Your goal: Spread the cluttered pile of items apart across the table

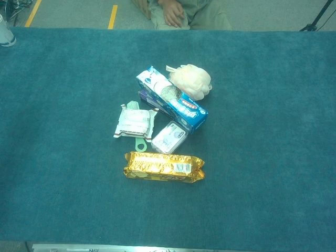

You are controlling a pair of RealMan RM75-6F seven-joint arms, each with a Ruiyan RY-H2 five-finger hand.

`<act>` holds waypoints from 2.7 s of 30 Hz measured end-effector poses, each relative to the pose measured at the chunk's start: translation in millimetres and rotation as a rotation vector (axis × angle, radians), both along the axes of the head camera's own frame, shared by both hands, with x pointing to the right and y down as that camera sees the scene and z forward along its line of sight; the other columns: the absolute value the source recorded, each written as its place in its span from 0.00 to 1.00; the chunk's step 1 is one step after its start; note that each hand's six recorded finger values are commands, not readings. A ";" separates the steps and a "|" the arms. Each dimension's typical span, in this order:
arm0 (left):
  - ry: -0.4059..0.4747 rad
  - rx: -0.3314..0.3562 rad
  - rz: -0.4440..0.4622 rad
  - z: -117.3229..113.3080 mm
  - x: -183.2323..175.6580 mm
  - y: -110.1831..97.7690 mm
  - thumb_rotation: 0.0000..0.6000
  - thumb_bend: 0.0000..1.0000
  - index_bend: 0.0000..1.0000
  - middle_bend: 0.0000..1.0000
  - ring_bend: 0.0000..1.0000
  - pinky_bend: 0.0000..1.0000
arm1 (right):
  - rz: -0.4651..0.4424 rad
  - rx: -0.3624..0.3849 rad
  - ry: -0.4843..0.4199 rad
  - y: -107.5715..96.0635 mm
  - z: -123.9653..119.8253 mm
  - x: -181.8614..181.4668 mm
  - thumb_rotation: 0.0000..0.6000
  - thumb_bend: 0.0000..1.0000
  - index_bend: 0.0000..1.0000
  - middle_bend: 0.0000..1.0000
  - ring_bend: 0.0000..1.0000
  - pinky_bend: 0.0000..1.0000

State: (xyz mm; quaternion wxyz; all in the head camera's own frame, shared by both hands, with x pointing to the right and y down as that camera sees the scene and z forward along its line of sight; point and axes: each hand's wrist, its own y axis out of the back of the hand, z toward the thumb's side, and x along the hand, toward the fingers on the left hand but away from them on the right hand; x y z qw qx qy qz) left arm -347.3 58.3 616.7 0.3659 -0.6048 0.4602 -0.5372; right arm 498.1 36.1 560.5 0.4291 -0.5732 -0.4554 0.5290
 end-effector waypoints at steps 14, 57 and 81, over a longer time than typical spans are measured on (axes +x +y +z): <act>0.010 0.021 0.015 -8.3 0.0 1.0 1.00 0.32 0.18 0.13 0.12 0.31 | -0.044 -0.012 -0.026 -2.3 -1.3 -12.3 1.00 0.20 0.35 0.45 0.30 0.42; 0.245 -0.182 0.561 34.0 111.9 -37.3 1.00 0.32 0.16 0.11 0.12 0.27 | -0.137 -0.058 -0.034 -7.9 4.1 -50.8 1.00 0.20 0.35 0.45 0.30 0.42; 0.170 -0.123 0.405 1.3 44.5 -18.0 1.00 0.32 0.16 0.10 0.11 0.26 | -0.727 -0.221 0.060 -25.2 45.4 -206.7 1.00 0.01 0.11 0.25 0.18 0.36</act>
